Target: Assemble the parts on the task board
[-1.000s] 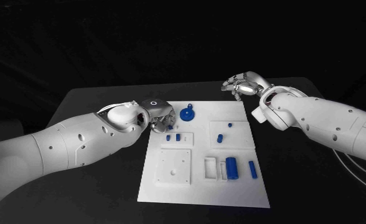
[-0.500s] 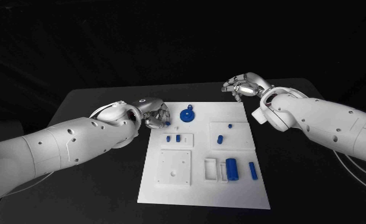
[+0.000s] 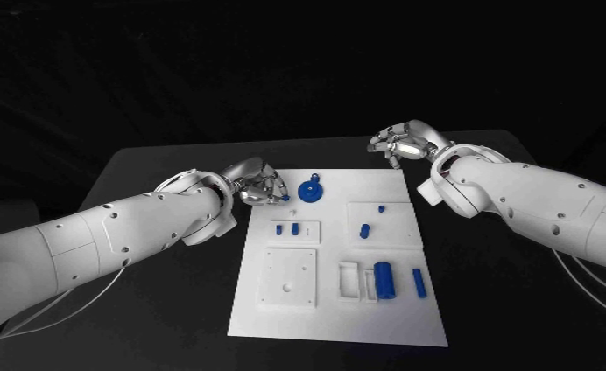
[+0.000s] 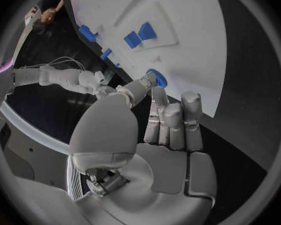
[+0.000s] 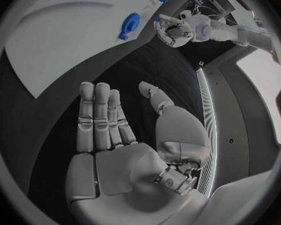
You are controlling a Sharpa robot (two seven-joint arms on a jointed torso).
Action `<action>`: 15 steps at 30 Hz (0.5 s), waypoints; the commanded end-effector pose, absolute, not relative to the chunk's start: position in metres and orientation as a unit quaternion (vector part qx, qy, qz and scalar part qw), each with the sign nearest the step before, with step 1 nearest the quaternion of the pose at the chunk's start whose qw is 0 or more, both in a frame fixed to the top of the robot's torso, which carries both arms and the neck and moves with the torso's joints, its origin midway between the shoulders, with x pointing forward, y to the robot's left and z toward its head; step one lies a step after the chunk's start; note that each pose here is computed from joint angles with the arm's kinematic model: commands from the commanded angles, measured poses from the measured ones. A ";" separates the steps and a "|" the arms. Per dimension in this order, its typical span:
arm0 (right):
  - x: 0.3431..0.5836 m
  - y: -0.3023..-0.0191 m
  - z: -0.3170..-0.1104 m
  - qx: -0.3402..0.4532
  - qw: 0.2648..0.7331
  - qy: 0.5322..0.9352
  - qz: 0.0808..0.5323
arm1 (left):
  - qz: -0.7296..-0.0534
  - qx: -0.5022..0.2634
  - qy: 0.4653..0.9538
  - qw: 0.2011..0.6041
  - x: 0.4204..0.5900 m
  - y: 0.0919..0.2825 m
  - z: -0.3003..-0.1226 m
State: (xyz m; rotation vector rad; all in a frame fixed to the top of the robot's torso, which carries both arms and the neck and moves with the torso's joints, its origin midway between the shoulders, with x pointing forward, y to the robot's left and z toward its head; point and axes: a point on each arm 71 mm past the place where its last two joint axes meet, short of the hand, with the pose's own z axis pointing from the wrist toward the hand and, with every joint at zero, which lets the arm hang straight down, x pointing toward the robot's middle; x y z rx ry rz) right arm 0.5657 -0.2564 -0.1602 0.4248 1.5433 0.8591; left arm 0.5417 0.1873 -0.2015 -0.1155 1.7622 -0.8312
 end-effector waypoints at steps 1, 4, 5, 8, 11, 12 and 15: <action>0.566 -0.256 -0.160 0.182 0.615 0.669 0.377 | -0.403 -0.086 0.741 0.531 0.540 0.182 -0.201; 0.566 -0.255 -0.160 0.182 0.614 0.669 0.378 | -0.409 -0.085 0.741 0.525 0.539 0.180 -0.201; 0.566 -0.255 -0.160 0.182 0.614 0.669 0.378 | -0.412 -0.087 0.741 0.523 0.539 0.179 -0.201; 0.566 -0.255 -0.160 0.182 0.614 0.669 0.378 | -0.414 -0.087 0.743 0.518 0.539 0.178 -0.202; 0.566 -0.255 -0.160 0.182 0.614 0.669 0.378 | -0.416 -0.086 0.744 0.515 0.538 0.176 -0.203; 0.566 -0.255 -0.160 0.182 0.614 0.669 0.378 | -0.416 -0.086 0.745 0.515 0.538 0.176 -0.203; 0.566 -0.255 -0.160 0.181 0.614 0.669 0.378 | -0.417 -0.085 0.747 0.512 0.538 0.175 -0.204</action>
